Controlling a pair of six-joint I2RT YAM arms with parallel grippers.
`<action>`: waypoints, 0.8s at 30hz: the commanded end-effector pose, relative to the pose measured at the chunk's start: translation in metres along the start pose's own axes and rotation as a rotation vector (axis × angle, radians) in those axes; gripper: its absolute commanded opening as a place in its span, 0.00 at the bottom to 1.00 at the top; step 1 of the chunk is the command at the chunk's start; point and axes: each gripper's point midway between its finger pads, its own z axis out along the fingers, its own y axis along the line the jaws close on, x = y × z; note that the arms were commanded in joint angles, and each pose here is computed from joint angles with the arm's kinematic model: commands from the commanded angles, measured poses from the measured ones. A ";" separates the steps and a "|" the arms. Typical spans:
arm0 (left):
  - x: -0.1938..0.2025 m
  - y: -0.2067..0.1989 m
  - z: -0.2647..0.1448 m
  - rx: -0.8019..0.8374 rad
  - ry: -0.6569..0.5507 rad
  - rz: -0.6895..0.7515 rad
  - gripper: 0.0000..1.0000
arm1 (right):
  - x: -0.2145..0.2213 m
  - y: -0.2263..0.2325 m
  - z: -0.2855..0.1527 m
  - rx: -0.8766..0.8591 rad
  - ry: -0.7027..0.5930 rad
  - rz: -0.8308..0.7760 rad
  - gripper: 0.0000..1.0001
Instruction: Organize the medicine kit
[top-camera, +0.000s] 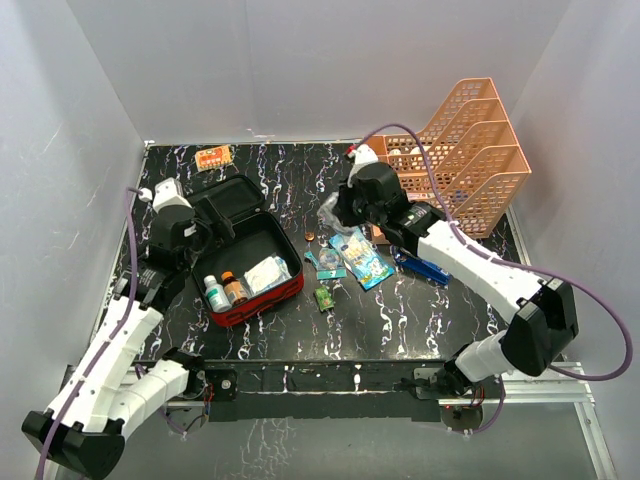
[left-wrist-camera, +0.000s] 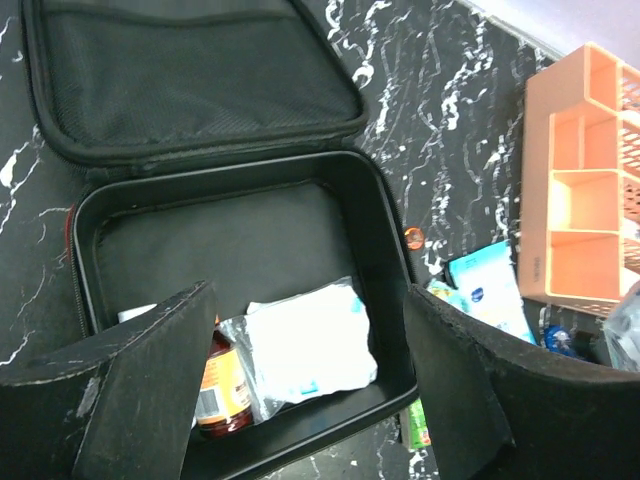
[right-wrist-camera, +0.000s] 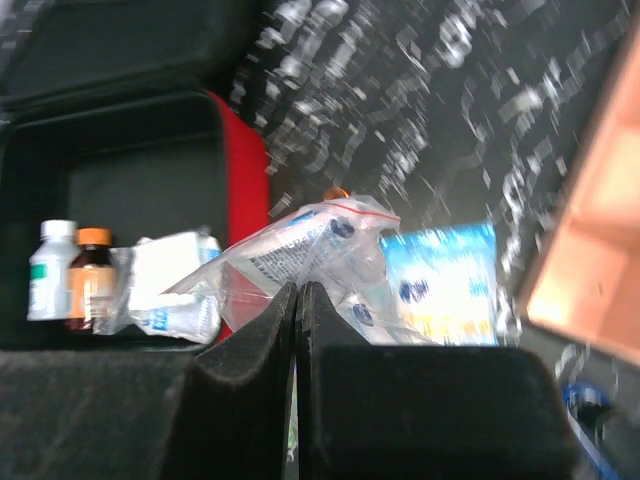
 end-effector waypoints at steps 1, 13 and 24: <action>-0.023 -0.021 -0.016 0.075 -0.019 -0.014 0.74 | -0.063 0.066 -0.007 -0.344 -0.218 -0.311 0.00; -0.093 -0.042 -0.026 0.032 -0.119 -0.025 0.74 | -0.047 0.140 0.014 -0.873 -0.228 -0.810 0.00; -0.093 -0.032 0.016 0.004 -0.023 -0.094 0.75 | 0.006 0.180 0.091 -0.811 -0.073 -0.775 0.00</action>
